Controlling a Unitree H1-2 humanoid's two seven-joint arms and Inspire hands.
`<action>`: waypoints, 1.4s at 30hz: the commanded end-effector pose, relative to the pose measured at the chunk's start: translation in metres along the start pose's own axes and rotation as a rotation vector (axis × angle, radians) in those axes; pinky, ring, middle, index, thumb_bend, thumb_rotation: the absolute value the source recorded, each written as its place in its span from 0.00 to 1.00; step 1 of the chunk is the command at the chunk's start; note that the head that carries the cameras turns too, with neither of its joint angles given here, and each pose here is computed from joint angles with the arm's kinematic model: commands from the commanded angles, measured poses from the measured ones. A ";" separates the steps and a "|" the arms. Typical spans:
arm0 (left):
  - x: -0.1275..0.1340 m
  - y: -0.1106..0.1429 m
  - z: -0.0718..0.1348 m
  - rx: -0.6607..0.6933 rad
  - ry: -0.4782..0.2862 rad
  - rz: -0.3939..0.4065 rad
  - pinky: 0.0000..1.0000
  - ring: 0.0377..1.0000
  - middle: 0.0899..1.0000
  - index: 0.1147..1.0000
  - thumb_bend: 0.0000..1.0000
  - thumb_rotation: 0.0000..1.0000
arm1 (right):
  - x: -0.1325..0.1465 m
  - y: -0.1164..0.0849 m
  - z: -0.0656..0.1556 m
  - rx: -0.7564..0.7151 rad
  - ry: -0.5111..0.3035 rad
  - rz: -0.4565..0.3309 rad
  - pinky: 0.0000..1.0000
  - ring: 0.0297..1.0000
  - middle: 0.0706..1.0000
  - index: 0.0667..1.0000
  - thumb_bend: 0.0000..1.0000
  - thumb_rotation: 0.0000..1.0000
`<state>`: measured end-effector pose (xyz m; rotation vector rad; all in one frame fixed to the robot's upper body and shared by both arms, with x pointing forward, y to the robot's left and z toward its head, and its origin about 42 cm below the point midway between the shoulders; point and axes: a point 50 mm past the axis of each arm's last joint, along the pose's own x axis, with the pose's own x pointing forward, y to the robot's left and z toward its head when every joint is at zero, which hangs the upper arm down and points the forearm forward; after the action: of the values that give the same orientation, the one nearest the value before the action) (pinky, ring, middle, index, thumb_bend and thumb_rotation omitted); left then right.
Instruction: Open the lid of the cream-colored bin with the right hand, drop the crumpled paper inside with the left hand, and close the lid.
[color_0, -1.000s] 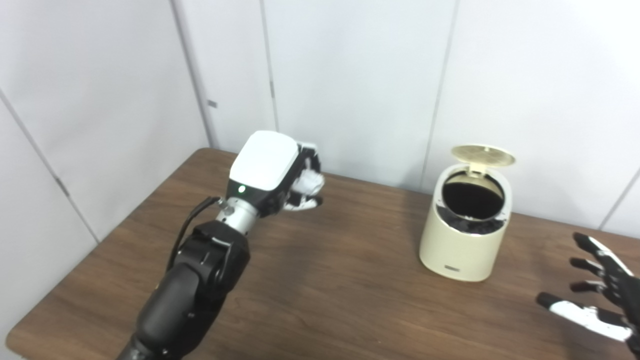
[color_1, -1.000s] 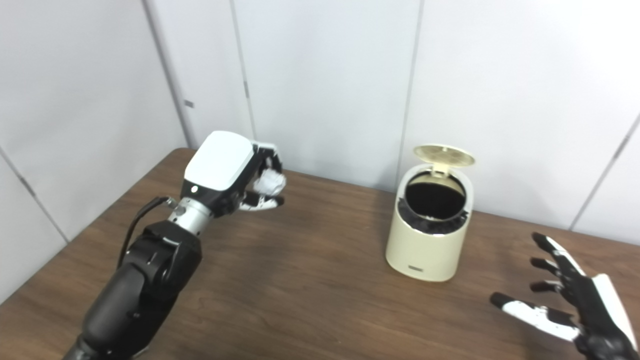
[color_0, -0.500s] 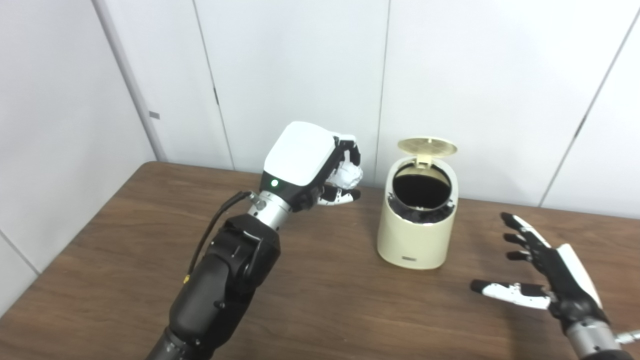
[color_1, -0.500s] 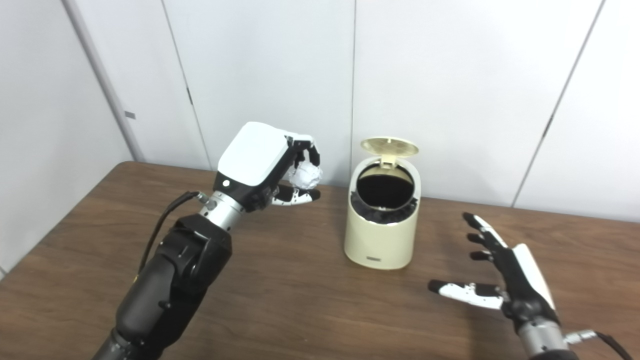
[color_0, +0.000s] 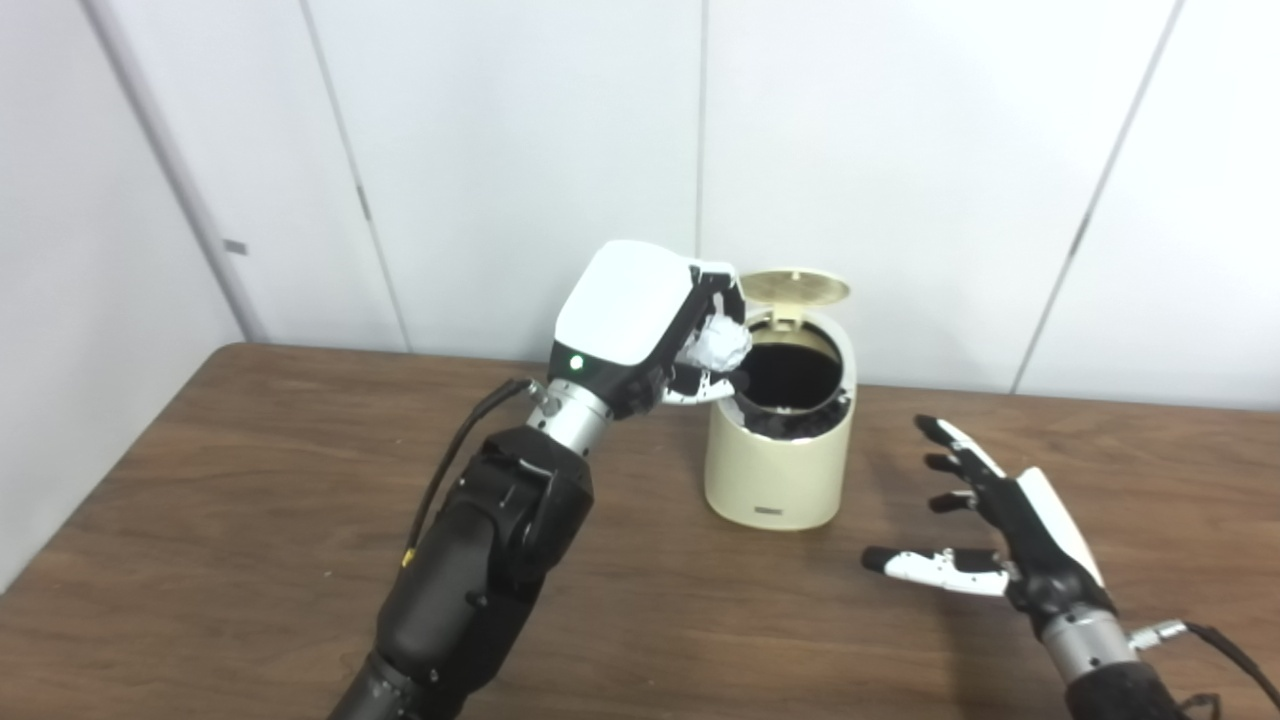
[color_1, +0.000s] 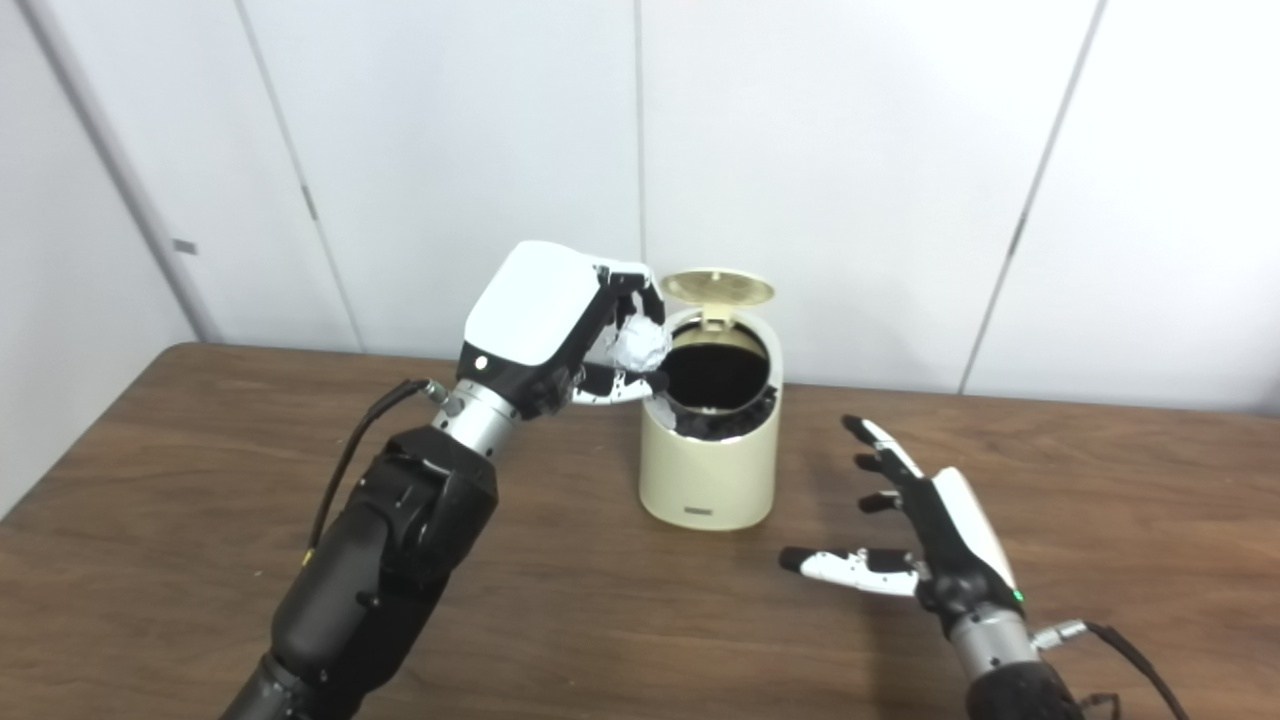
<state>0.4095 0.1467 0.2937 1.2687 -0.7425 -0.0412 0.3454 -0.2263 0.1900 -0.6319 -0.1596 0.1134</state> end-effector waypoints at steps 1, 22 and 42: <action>0.020 0.020 0.006 0.007 -0.051 0.103 0.34 0.41 0.39 0.45 0.52 0.00 | 0.004 -0.009 0.017 -0.005 -0.065 -0.053 0.63 0.86 0.93 0.91 0.80 0.30; 0.043 -0.024 0.022 0.016 -0.044 0.060 0.34 0.38 0.37 0.45 0.52 0.00 | 0.003 -0.008 0.015 -0.010 -0.074 -0.073 0.62 0.84 0.92 0.91 0.81 0.33; 0.046 -0.061 0.011 0.138 -0.042 0.031 0.41 0.44 0.36 0.46 0.52 0.00 | -0.001 -0.011 0.016 -0.017 -0.072 -0.079 0.70 0.84 0.92 0.90 0.81 0.34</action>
<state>0.4543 0.0974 0.2483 1.3656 -0.7927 -0.0066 0.3402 -0.2270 0.1899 -0.6441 -0.1727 0.0803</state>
